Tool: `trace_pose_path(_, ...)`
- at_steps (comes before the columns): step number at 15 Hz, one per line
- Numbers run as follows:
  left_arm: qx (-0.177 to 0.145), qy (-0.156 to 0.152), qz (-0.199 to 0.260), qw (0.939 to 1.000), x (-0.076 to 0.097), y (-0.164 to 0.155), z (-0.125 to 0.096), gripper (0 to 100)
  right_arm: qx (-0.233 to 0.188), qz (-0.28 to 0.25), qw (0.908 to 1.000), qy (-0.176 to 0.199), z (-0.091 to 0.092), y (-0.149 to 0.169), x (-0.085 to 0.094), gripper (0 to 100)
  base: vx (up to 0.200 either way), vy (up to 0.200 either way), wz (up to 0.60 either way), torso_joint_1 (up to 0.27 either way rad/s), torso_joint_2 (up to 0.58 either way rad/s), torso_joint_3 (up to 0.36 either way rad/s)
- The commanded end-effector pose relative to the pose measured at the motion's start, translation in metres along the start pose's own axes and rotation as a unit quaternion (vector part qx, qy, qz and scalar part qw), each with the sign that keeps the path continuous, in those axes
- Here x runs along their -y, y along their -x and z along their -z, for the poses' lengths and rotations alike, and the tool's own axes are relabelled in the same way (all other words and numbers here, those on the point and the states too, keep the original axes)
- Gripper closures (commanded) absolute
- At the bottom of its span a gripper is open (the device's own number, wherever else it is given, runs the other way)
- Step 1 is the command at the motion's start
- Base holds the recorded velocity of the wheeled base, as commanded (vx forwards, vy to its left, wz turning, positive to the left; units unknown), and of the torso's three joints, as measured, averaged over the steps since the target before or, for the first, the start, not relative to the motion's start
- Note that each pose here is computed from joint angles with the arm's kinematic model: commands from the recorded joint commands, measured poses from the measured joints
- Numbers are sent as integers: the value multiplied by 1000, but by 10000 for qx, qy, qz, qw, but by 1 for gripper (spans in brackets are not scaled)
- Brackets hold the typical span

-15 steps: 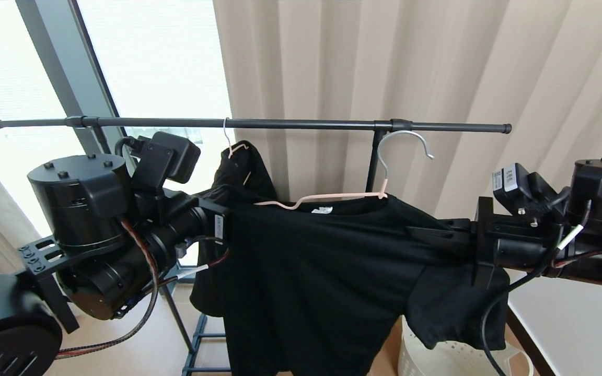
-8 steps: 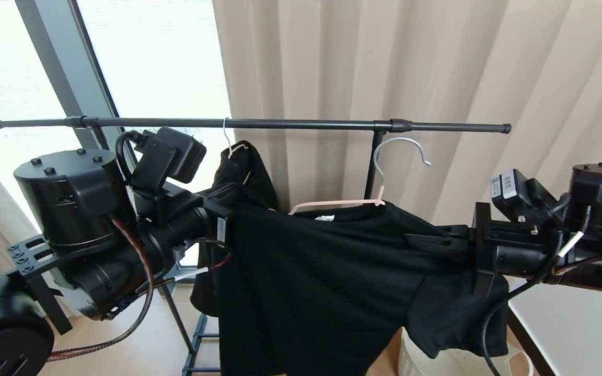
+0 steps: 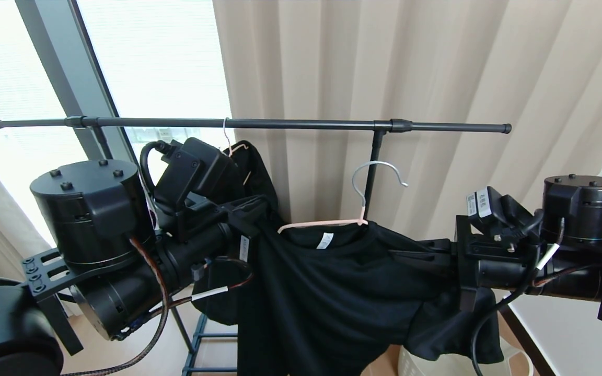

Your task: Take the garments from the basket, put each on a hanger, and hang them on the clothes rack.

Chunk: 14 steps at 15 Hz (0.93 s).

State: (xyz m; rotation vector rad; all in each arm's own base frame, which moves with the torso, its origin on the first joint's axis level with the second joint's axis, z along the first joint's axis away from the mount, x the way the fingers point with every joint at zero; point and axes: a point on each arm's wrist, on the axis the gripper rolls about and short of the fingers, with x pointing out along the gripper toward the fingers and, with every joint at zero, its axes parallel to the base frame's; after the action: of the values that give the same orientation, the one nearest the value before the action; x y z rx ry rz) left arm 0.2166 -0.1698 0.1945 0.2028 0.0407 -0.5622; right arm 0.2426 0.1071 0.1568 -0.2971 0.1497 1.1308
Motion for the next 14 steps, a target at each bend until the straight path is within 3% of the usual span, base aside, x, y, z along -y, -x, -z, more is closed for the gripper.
trace_pose_path(1, -25, 33, 54, 10000, 2, 0, 2, 100, -73, -218, 9997, -59, 4, -14, -4, 100, 0, 0, 0, 0, 0, 0)
trace_pose_path(6, 316, 61, 564, 9979, 6, 0, -17, 100, -179, -329, 9988, -319, 15, -34, 0, 100, 0, 0, 0, 0, 0, 0)
trace_pose_path(9, 523, 57, 824, 9952, 21, -5, -37, 100, -6, -326, 9981, -520, 21, -46, 1, 100, 0, 0, 0, 0, 0, 0)
trace_pose_path(14, 557, 31, 1018, 9932, 33, -7, -40, 100, 535, -238, 9947, -849, 20, -52, 2, 100, 0, 0, 0, 0, 0, 0)
